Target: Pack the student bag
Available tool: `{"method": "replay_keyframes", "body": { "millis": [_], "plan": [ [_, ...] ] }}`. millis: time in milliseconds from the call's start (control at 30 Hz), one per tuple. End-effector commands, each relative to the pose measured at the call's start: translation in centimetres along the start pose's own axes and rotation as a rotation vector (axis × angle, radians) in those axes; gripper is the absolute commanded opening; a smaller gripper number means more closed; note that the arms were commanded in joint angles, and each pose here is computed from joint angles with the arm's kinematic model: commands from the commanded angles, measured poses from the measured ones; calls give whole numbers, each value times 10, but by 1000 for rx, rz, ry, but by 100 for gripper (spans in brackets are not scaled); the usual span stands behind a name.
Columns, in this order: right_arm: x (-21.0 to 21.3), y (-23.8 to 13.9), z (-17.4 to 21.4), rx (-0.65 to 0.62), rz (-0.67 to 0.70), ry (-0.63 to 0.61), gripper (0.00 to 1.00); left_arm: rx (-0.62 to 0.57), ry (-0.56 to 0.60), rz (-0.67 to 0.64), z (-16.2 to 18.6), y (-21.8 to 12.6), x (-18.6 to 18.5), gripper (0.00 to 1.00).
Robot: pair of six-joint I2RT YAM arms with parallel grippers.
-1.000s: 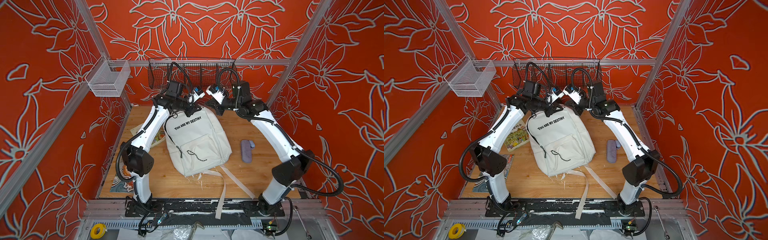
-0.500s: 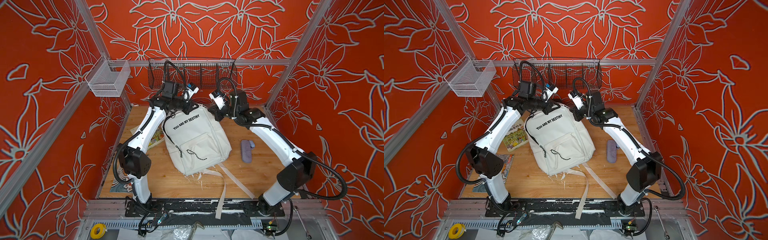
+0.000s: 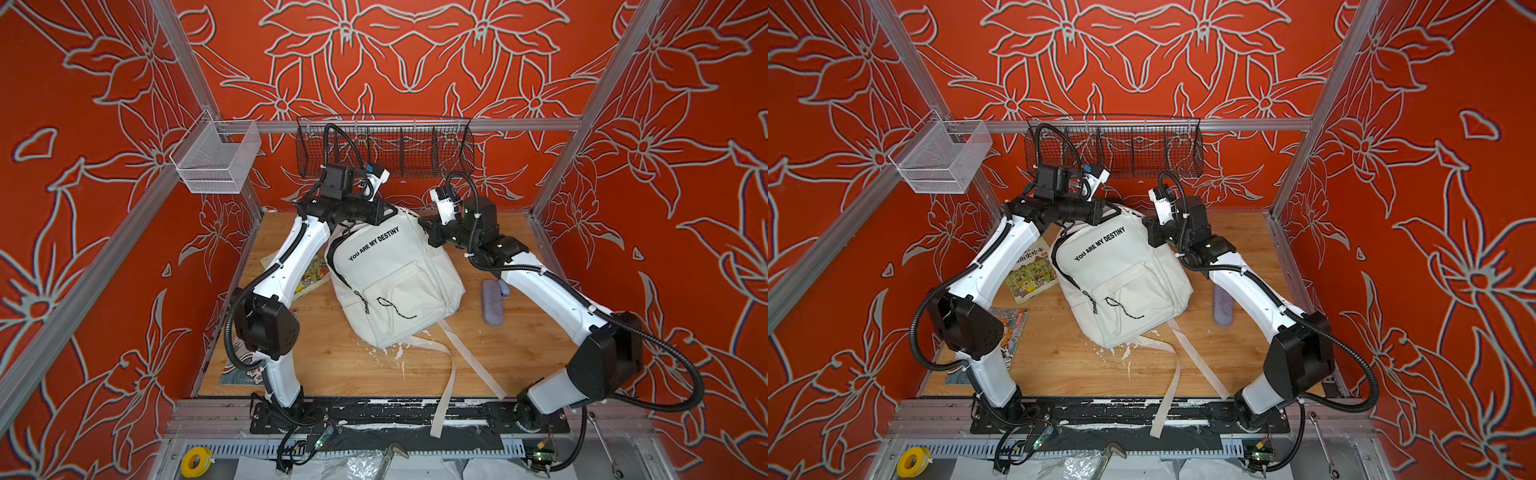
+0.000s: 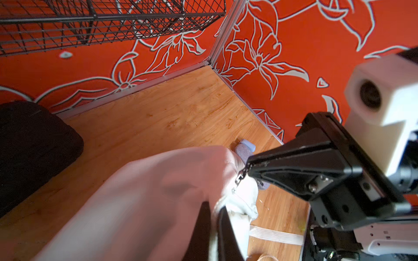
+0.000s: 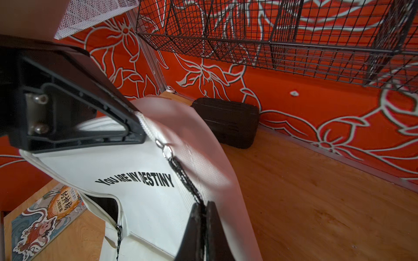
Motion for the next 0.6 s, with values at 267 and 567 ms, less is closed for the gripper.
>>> {"method": "replay_keyframes", "body": {
  "millis": [267,567],
  "plan": [
    [-34,-2,31,157,93,111,0,-211,65,-202,-28,-61,-4,0],
    [-41,3,56,202,104,157,0,-415,-240,-134,-47,-97,23,0]
  ]
}}
Point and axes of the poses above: each gripper's point midway between its finger pads, its own y axis out along the fingers, its own x axis along the line the jaws close on, z = x × y, the point moved 5 cm from there along -y, back along the fingers, and after that the axes turned 9 degrees about -y, right-handed, at the moved point
